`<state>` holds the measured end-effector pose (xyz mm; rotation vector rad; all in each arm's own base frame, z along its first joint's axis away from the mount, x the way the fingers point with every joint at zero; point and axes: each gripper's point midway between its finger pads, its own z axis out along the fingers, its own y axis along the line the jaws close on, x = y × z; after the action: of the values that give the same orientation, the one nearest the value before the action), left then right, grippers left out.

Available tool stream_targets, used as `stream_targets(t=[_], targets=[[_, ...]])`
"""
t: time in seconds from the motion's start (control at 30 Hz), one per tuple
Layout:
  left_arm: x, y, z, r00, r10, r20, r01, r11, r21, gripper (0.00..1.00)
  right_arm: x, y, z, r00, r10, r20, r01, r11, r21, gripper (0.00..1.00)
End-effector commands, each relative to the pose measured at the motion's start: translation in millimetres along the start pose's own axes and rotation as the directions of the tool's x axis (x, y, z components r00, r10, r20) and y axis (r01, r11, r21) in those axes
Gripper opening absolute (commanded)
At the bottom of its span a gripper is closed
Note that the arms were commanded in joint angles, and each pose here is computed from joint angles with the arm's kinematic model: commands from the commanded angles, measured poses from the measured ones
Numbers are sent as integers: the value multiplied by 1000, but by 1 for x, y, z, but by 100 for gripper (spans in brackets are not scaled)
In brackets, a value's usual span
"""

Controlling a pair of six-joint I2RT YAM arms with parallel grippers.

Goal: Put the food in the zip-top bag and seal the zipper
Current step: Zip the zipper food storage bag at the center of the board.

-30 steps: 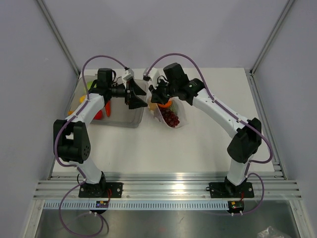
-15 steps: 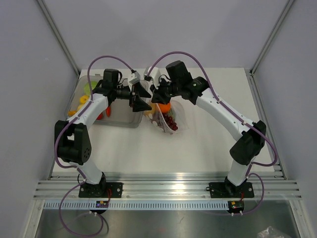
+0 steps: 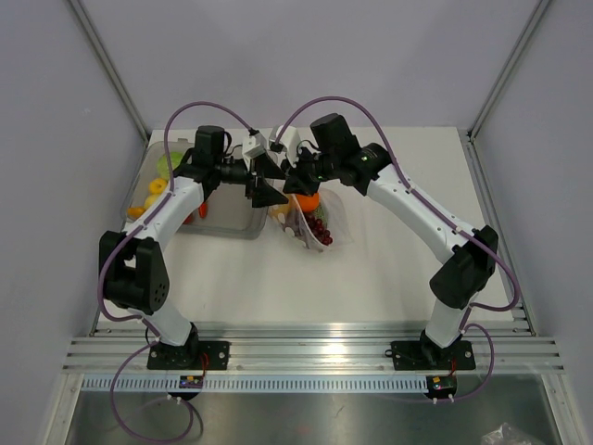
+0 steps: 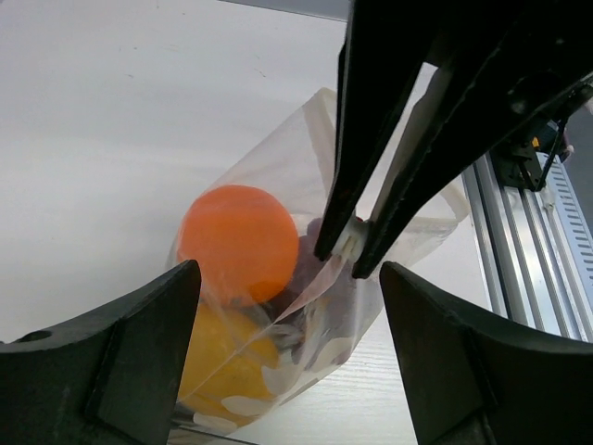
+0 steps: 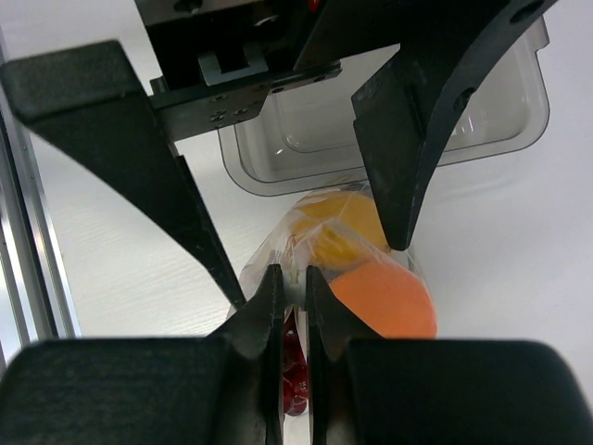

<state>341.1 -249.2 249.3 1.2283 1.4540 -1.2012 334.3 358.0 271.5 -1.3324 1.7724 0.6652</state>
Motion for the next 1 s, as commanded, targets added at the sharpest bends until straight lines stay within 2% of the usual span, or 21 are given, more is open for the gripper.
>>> stream_targets(t=[0.0, 0.03, 0.13, 0.2, 0.27, 0.3, 0.67, 0.8, 0.97], targets=[[-10, -6, 5, 998, 63, 8, -63, 997, 51, 80, -47, 6, -23, 989, -69, 134, 69, 998, 5, 0], [-11, -8, 5, 998, 58, 14, -58, 996, 64, 80, -47, 5, -23, 988, -71, 135, 70, 997, 7, 0], [-11, -10, 6, 998, 59, 22, -60, 995, 80, 69, -46, 5, -23, 989, -68, 131, 68, 998, 10, 0], [-11, -12, 7, 998, 57, 24, -59, 994, 87, 39, -45, 4, -22, 989, -66, 130, 65, 998, 13, 0], [-11, -11, 8, 998, 56, 17, -57, 994, 88, 16, -46, 4, -22, 989, -65, 134, 64, 998, 14, 0], [-10, -12, 8, 998, 55, 14, -56, 994, 92, 0, -46, 3, -22, 989, -65, 136, 63, 998, 16, 0], [-3, -7, 5, 1000, 27, -12, -26, 998, 65, 0, -31, 3, -28, 992, -20, 124, 14, 999, 47, 0], [-8, 0, 1, 1000, 17, 8, -18, 999, 43, 0, -7, -1, -26, 995, 16, 96, -26, 994, 107, 0], [-12, 5, -4, 1000, 5, 18, -6, 1000, 12, 0, 4, -8, -30, 994, 47, 102, -66, 981, 184, 0]])
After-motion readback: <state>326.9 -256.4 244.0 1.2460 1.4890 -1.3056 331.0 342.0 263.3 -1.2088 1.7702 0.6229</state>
